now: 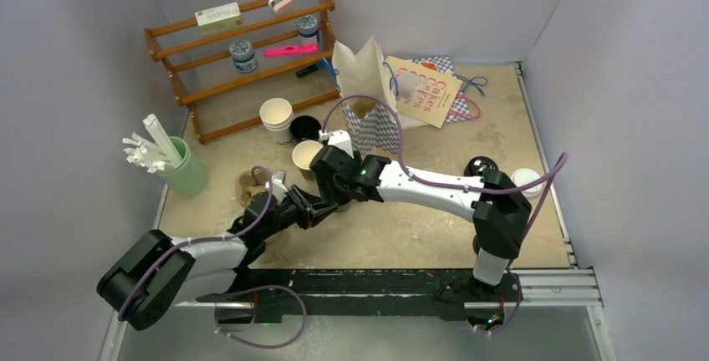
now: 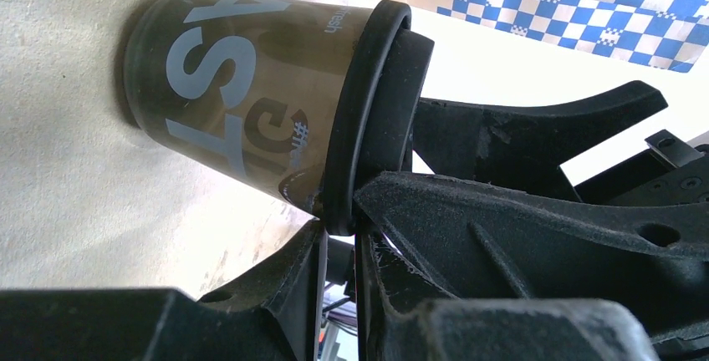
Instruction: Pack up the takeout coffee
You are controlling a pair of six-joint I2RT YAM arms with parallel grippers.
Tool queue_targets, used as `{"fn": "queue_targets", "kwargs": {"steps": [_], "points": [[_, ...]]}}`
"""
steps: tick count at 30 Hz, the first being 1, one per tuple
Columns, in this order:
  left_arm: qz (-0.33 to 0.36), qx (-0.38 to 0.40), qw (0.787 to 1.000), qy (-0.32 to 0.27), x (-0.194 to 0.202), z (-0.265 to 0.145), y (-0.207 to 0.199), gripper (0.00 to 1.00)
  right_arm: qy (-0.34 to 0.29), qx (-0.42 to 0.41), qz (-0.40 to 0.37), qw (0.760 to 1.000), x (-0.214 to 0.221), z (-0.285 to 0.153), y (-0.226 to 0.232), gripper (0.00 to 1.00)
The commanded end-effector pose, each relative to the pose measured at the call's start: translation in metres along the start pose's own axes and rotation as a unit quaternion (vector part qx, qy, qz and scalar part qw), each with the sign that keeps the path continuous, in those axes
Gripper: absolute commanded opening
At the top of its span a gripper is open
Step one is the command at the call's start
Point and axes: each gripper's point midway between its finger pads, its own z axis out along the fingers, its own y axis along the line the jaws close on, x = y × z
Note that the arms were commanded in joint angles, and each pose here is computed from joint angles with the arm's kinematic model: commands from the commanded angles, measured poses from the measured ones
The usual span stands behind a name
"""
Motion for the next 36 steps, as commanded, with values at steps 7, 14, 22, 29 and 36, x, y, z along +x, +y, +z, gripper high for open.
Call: {"fn": "queue_targets", "kwargs": {"steps": [7,14,22,29,36], "points": [[-0.065,-0.222,0.973,0.011,0.017,-0.052,0.144,0.19,0.144,0.125,-0.090,0.978,0.086,0.021,-0.063,0.51],[-0.075,-0.234,0.969,0.028,0.021,-0.055,0.151,0.18,0.152,0.133,-0.093,0.975,0.090,0.023,-0.066,0.52],[-0.065,-0.229,0.971,0.031,0.018,-0.049,0.145,0.17,0.149,0.129,-0.092,0.976,0.088,0.023,-0.062,0.51],[-0.005,-0.214,0.977,0.021,0.004,-0.036,0.110,0.26,0.148,0.099,-0.080,0.981,0.079,0.018,-0.048,0.51],[0.035,-0.209,0.977,0.024,0.001,-0.045,0.064,0.42,0.115,0.083,-0.061,0.988,0.043,0.007,-0.045,0.49]]}}
